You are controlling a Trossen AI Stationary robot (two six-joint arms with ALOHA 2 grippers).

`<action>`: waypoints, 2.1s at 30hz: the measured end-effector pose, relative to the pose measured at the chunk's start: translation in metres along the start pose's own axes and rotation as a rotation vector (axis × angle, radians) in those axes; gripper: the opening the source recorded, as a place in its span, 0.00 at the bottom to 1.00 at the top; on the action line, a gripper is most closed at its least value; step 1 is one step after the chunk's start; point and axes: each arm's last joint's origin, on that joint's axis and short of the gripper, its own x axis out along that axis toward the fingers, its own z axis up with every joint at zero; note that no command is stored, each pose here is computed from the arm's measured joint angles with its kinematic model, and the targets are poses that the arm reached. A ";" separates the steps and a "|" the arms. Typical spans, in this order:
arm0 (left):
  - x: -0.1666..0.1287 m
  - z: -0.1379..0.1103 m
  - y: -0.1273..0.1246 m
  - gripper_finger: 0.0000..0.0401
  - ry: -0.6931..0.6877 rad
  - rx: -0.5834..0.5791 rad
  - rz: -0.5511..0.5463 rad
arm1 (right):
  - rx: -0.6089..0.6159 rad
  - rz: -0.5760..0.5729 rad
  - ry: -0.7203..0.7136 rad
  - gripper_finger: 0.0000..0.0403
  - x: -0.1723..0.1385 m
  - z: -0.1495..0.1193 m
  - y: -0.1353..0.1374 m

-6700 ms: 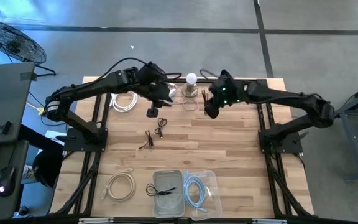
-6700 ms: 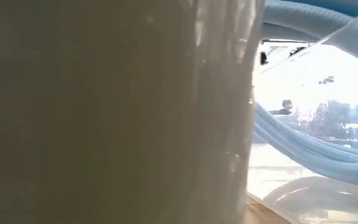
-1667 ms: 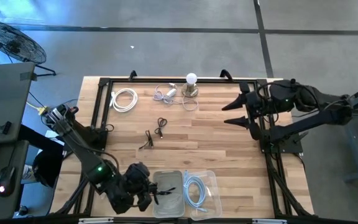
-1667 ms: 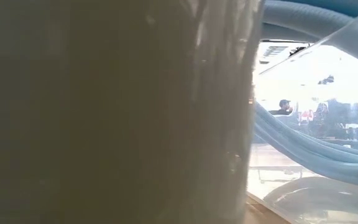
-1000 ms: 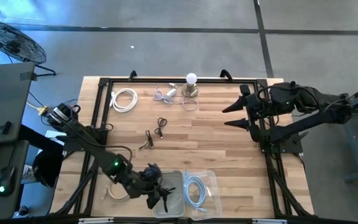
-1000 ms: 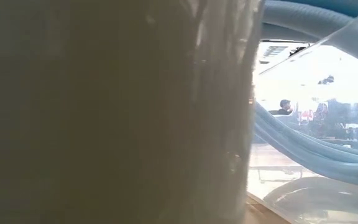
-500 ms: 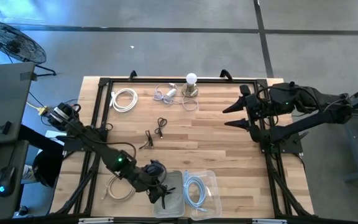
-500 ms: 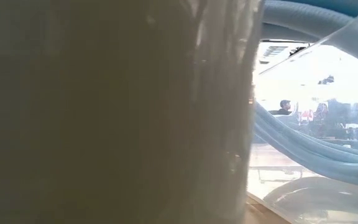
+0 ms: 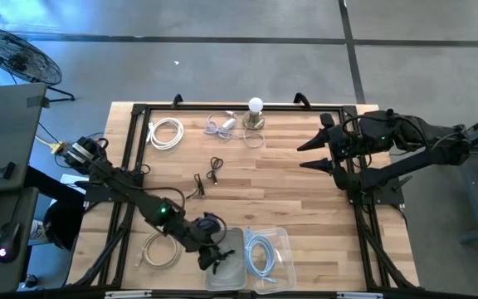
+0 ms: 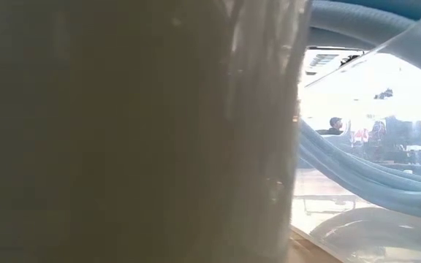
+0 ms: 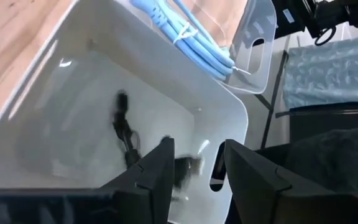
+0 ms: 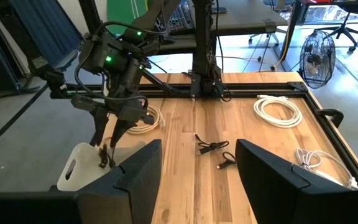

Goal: Pick & Place USB Port
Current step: Put the black charger cable into the gray bin, then put the white HDMI cable into the transparent bin

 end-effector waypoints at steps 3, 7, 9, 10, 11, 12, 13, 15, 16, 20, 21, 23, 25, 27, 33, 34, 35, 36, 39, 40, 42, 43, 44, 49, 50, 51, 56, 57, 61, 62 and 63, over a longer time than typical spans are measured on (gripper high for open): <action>0.000 0.004 0.002 0.35 0.003 0.012 0.000 | 0.000 0.000 -0.001 0.49 0.001 0.000 0.000; 0.001 0.014 0.006 0.35 0.012 0.044 -0.002 | 0.000 -0.002 0.025 0.49 0.007 -0.007 -0.001; 0.001 0.022 0.009 0.35 0.006 0.066 0.001 | 0.003 -0.004 0.039 0.49 0.011 -0.012 -0.001; 0.002 0.025 0.011 0.35 0.009 0.079 -0.001 | 0.006 -0.003 0.043 0.49 0.012 -0.014 -0.001; 0.002 0.029 0.013 0.35 0.013 0.093 -0.003 | 0.007 -0.003 0.046 0.49 0.013 -0.015 -0.001; 0.002 0.034 0.015 0.35 0.024 0.106 -0.010 | 0.007 -0.003 0.048 0.49 0.015 -0.016 -0.001; 0.001 0.038 0.017 0.35 0.036 0.121 -0.019 | 0.007 -0.001 0.051 0.49 0.016 -0.017 -0.001; 0.000 0.048 0.022 0.35 0.049 0.147 -0.031 | 0.020 0.010 0.053 0.49 0.017 -0.018 -0.001; 0.000 0.052 0.024 0.35 0.052 0.160 -0.037 | 0.029 0.012 0.052 0.49 0.017 -0.019 -0.001; -0.007 0.073 0.030 0.36 -0.006 0.230 -0.030 | 0.039 0.027 0.054 0.49 0.018 -0.019 0.001; -0.009 0.078 0.032 0.36 -0.018 0.253 -0.025 | 0.037 0.032 0.052 0.49 0.018 -0.019 0.002; -0.014 0.088 0.034 0.36 -0.038 0.299 -0.017 | 0.033 0.043 0.041 0.49 0.018 -0.018 0.004; -0.021 0.101 0.033 0.36 -0.079 0.334 -0.026 | 0.030 0.054 0.030 0.49 0.017 -0.017 0.006; -0.032 0.110 0.036 0.36 -0.082 0.363 0.008 | 0.025 0.062 0.023 0.49 0.017 -0.017 0.008; -0.068 0.137 0.021 0.36 -0.136 0.468 0.046 | 0.019 0.066 0.023 0.49 0.017 -0.017 0.009; -0.076 0.139 0.020 0.36 -0.127 0.483 0.077 | 0.016 0.066 0.024 0.49 0.017 -0.017 0.009; -0.084 0.140 0.019 0.36 -0.103 0.496 0.115 | 0.008 0.066 0.022 0.49 0.017 -0.017 0.009; -0.092 0.143 0.016 0.36 -0.098 0.513 0.142 | 0.000 0.063 0.021 0.49 0.017 -0.017 0.008; -0.119 0.149 0.014 0.36 -0.049 0.549 0.283 | -0.030 0.036 0.014 0.49 0.017 -0.016 0.008; -0.129 0.151 0.014 0.36 -0.041 0.556 0.329 | -0.038 0.020 0.012 0.49 0.017 -0.016 0.007; -0.147 0.157 0.012 0.36 -0.041 0.567 0.406 | -0.056 -0.015 0.006 0.49 0.017 -0.016 0.006; -0.155 0.156 0.014 0.36 -0.009 0.574 0.464 | -0.061 -0.033 0.003 0.49 0.017 -0.015 0.006; -0.164 0.157 0.016 0.36 0.013 0.582 0.512 | -0.062 -0.053 0.000 0.49 0.017 -0.015 0.005; -0.203 0.161 0.023 0.36 0.045 0.581 0.741 | -0.083 -0.111 -0.012 0.49 0.017 -0.014 0.003; -0.208 0.163 0.025 0.36 0.050 0.573 0.775 | -0.084 -0.115 -0.014 0.49 0.017 -0.014 0.003; -0.212 0.164 0.029 0.36 0.064 0.565 0.801 | -0.084 -0.119 -0.015 0.49 0.017 -0.014 0.003; -0.229 0.173 0.049 0.36 0.122 0.545 0.844 | -0.082 -0.135 -0.016 0.49 0.017 -0.013 0.001; -0.232 0.175 0.053 0.36 0.130 0.541 0.840 | -0.080 -0.140 -0.016 0.49 0.017 -0.013 0.000; -0.242 0.183 0.068 0.36 0.154 0.535 0.858 | -0.074 -0.158 -0.016 0.49 0.017 -0.013 -0.004; -0.244 0.185 0.073 0.36 0.162 0.531 0.862 | -0.072 -0.162 -0.016 0.49 0.017 -0.013 -0.004; -0.246 0.186 0.078 0.36 0.172 0.528 0.863 | -0.071 -0.167 -0.016 0.49 0.017 -0.013 -0.005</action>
